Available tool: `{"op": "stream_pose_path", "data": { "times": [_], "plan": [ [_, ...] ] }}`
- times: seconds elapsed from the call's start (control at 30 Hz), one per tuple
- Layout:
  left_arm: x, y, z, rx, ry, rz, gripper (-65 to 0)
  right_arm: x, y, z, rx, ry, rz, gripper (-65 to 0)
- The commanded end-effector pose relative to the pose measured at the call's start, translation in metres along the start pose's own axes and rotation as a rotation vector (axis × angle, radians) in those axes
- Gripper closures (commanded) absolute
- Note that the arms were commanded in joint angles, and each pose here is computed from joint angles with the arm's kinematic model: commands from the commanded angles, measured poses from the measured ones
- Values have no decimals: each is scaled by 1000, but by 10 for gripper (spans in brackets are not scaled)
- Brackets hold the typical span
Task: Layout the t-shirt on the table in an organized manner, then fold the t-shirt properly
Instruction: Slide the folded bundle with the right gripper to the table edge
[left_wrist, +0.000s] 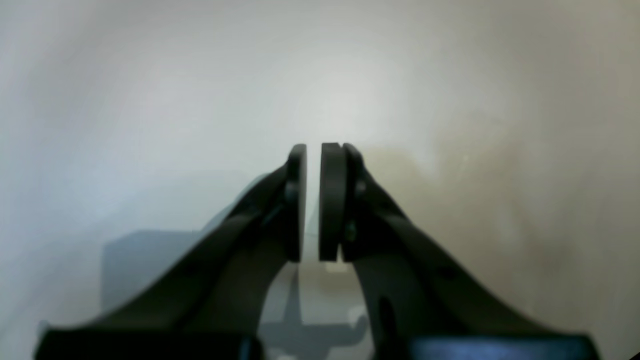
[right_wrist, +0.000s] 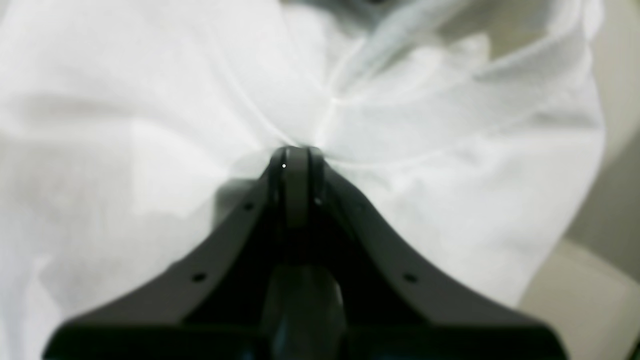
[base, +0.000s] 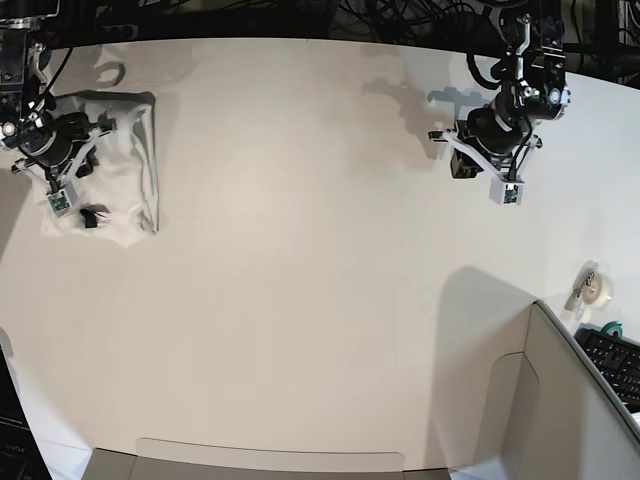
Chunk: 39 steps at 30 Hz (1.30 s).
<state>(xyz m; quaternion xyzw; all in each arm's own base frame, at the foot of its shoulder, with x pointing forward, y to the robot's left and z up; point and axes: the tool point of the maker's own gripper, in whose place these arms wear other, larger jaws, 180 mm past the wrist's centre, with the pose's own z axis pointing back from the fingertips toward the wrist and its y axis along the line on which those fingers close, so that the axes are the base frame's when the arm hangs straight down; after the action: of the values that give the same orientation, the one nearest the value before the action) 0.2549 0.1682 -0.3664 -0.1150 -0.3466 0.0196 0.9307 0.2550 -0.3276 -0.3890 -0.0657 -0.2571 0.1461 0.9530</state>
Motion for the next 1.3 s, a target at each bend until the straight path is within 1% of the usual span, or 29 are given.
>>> {"op": "stream_pose_path", "data": {
  "times": [0.0,0.1,0.2,0.4,0.5,0.6,0.73,0.9,0.97,1.03,1.1,1.2,1.27],
  "plan": [
    [12,-1,3,-4,-41,-13,-40,-26,-26,3,-73,137,34,0],
    [12,-1,3,-4,-41,-13,-40,-29,-55,6,-117,169,36,0],
    [11,-6,1,-14,-43,3,-40,-30,-72,11,-149,189,43,0],
    [10,-9,1,-20,-43,10,-40,-29,-78,14,-161,190,47,0],
    [12,-9,0,-20,-48,9,-40,-22,-80,15,-167,172,48,0],
    [13,-9,0,-21,-49,9,-40,-6,-87,18,-185,132,38,0],
    [13,-9,0,-21,-49,9,-40,16,-112,37,-250,58,-14,0],
    [13,-11,0,-26,-52,16,-40,57,-126,70,-321,-79,-8,0],
    [12,-13,-1,-29,-52,21,-40,68,-129,87,-352,-111,-14,0],
    [12,-14,-1,-31,-53,24,-40,74,-121,99,-361,-144,-41,0],
    [12,-14,-1,-31,-53,24,-40,77,-104,104,-350,-170,-74,0],
    [17,-14,-1,-31,-65,21,-40,85,-59,102,-287,-209,-90,0],
    [28,-16,-1,-35,-88,15,-40,96,-26,99,-231,-239,-71,0]
  ]
}}
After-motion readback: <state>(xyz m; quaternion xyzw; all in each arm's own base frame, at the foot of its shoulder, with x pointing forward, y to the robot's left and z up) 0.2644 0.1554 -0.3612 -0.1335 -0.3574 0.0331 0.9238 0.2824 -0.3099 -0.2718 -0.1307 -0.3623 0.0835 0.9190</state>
